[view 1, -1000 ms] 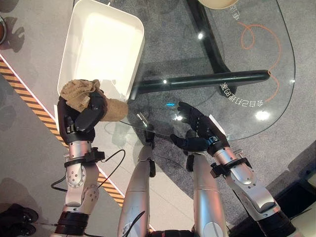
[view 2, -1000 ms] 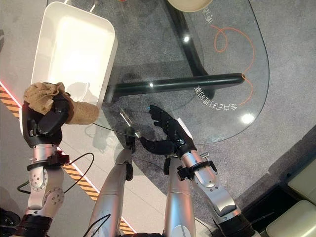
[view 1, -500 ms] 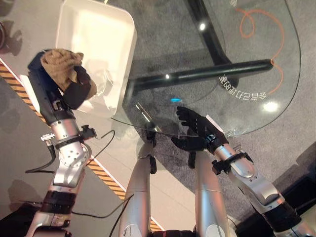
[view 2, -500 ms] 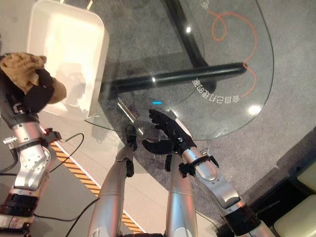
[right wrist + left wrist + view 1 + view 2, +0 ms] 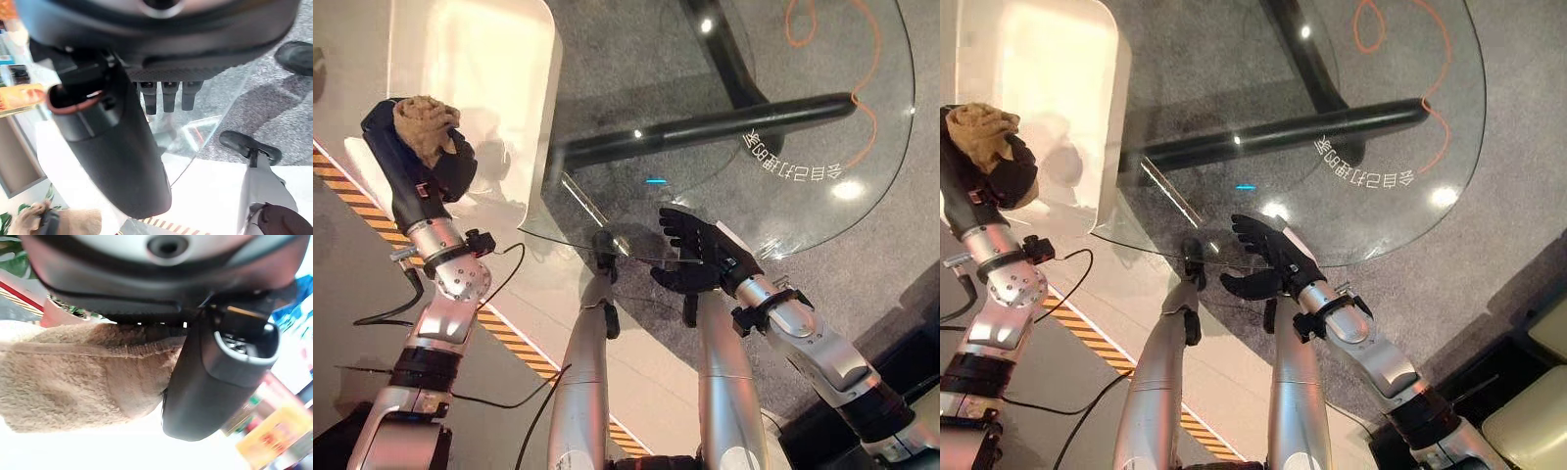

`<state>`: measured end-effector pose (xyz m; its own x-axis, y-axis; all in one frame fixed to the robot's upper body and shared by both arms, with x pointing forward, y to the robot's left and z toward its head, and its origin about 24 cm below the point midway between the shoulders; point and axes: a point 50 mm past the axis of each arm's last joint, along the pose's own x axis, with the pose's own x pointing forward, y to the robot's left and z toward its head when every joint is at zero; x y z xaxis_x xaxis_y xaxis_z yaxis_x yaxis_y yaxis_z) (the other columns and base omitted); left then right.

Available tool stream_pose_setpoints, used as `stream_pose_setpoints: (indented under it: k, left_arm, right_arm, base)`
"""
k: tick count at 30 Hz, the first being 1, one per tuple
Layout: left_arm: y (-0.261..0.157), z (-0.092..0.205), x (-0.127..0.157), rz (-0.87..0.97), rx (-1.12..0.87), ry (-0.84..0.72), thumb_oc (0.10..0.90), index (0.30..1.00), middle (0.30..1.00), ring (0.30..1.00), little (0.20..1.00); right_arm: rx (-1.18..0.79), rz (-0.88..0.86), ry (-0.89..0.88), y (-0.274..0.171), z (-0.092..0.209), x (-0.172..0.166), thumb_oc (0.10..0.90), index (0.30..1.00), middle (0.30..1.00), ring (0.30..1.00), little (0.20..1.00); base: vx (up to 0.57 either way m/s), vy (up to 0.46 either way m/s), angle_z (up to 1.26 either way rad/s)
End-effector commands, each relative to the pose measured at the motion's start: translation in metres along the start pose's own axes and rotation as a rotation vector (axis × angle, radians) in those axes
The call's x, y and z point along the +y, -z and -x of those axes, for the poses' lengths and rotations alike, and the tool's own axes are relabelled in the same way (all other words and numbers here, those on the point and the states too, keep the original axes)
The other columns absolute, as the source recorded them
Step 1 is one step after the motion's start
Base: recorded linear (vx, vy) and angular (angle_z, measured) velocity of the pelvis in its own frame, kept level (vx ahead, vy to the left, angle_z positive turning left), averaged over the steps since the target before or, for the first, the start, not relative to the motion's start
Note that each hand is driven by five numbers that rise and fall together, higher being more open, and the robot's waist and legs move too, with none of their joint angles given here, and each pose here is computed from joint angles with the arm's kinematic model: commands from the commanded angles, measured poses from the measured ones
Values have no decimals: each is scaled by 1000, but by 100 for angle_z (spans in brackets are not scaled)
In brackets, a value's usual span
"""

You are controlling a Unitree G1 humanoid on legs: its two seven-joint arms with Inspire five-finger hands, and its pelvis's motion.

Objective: Wipe the table with a cloth and put it in the basket.

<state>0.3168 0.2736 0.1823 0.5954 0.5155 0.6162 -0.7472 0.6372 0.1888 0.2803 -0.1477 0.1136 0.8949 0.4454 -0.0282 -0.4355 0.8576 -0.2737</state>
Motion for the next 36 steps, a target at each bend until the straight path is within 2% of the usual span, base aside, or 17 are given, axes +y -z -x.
stream_pose_setpoints:
  k: [1,24,25,27,28,29,36]
  left_arm:
    - [-31,-31,36,3,-201,-199,100,300,300,300,200]
    - [-36,-73,15,86,-78,-139,100,300,300,300,200]
    - [-41,-78,15,90,-85,-135,300,472,472,472,400]
    - [-38,-77,12,77,-70,-116,443,594,594,594,543]
    - [-37,-77,11,70,-64,-105,729,839,839,839,829]
    - [-38,-78,10,67,-62,-99,800,900,900,900,900]
    - [-42,-85,9,52,-57,-89,800,900,900,900,900]
  right_arm:
    - [-97,-58,-97,-18,1,16,800,900,900,900,900]
    - [-149,-59,-82,-40,-22,-1,800,900,900,900,900]
    - [-169,-54,-82,-45,-24,-3,800,900,900,900,900]
    - [-160,-61,-90,-42,-24,0,800,900,900,900,900]
    - [-161,-60,-93,-43,-24,1,800,900,900,900,900]
    - [-163,-61,-93,-43,-25,1,800,900,900,900,900]
    - [-179,-64,-83,-49,-28,-1,800,900,900,900,900]
  base:
    - [0,0,0]
    - [-11,0,-1]
    - [0,0,0]
    - [18,-3,0]
    - [0,0,0]
    - [0,0,0]
    - [-14,-26,1]
